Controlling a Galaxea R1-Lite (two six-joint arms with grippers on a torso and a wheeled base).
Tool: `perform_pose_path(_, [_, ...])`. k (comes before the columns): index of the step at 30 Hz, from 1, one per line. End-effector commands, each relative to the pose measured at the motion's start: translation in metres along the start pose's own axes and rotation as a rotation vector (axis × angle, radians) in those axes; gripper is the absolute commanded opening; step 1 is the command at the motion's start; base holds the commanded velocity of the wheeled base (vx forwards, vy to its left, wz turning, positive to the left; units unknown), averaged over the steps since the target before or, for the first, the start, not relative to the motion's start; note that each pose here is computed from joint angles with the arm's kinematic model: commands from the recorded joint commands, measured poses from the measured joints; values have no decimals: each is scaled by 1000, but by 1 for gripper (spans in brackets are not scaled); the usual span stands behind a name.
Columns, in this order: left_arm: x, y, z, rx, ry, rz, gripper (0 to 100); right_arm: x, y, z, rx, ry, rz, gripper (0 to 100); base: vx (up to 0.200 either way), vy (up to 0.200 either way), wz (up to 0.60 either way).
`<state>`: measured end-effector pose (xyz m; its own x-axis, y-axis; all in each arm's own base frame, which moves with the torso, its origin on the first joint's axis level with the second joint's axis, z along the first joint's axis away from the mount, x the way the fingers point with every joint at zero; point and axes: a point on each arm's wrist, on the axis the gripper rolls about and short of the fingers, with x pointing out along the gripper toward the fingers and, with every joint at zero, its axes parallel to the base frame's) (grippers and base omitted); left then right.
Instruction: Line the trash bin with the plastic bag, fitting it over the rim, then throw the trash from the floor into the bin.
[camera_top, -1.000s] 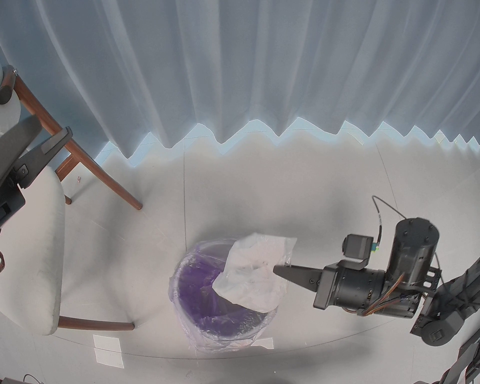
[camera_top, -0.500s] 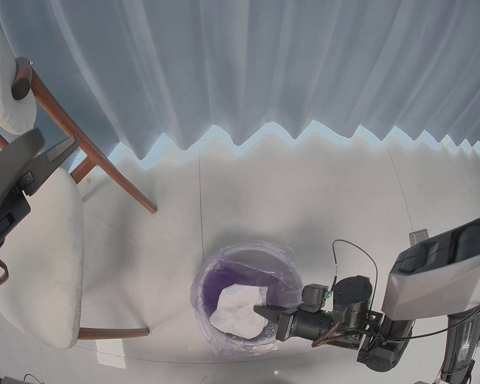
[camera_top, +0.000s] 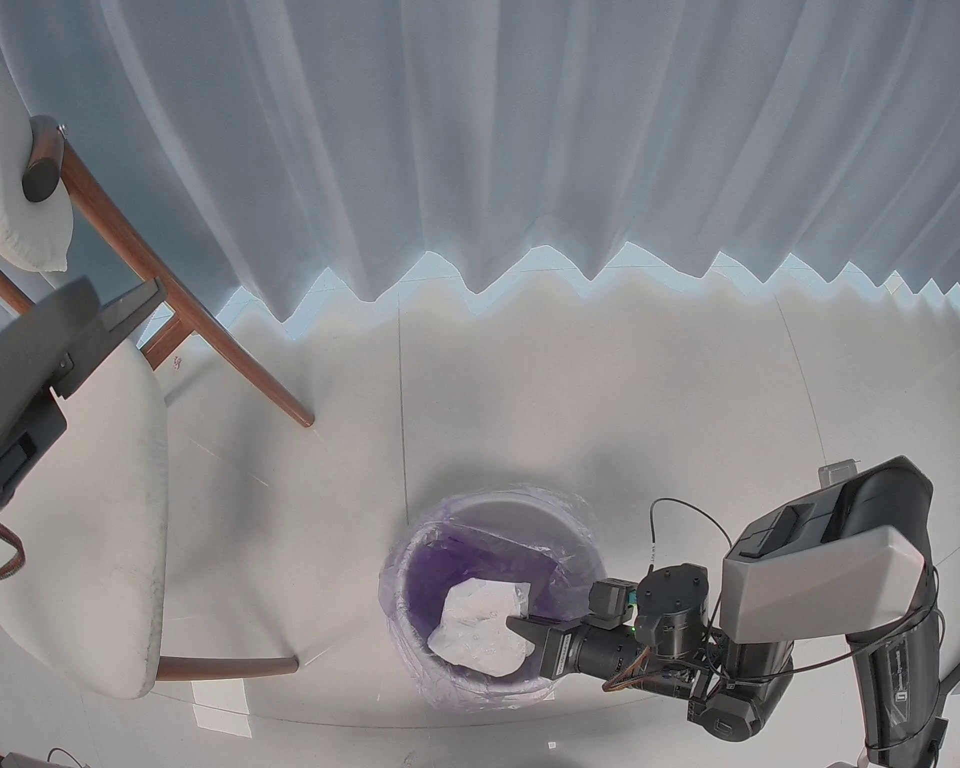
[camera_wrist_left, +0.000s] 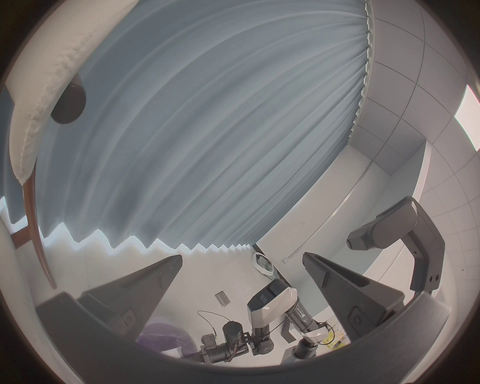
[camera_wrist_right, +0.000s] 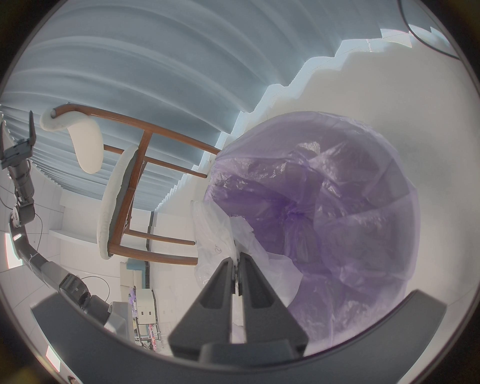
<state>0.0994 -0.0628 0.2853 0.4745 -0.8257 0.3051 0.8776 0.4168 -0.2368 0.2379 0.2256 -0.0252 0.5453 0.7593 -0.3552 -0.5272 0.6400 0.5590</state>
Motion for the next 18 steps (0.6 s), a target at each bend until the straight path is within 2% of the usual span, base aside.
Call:
perform_pose_path(1, [1, 3, -4, 30, 16, 8, 100, 7, -1, 10, -6, -54, 16, 0, 0, 0, 0])
perform_pose_path(11, [2, 6, -9, 65, 32, 15, 100, 9, -4, 9, -7, -54, 10, 0, 0, 0, 0])
perform_pose_path(12, [2, 6, -9, 65, 32, 15, 100, 9, -4, 9, -7, -54, 10, 100, 0, 0, 0])
perform_pose_path(18, [2, 6, -9, 78, 32, 16, 100, 5, -3, 9, -38, -50, 8, 100, 0, 0, 0])
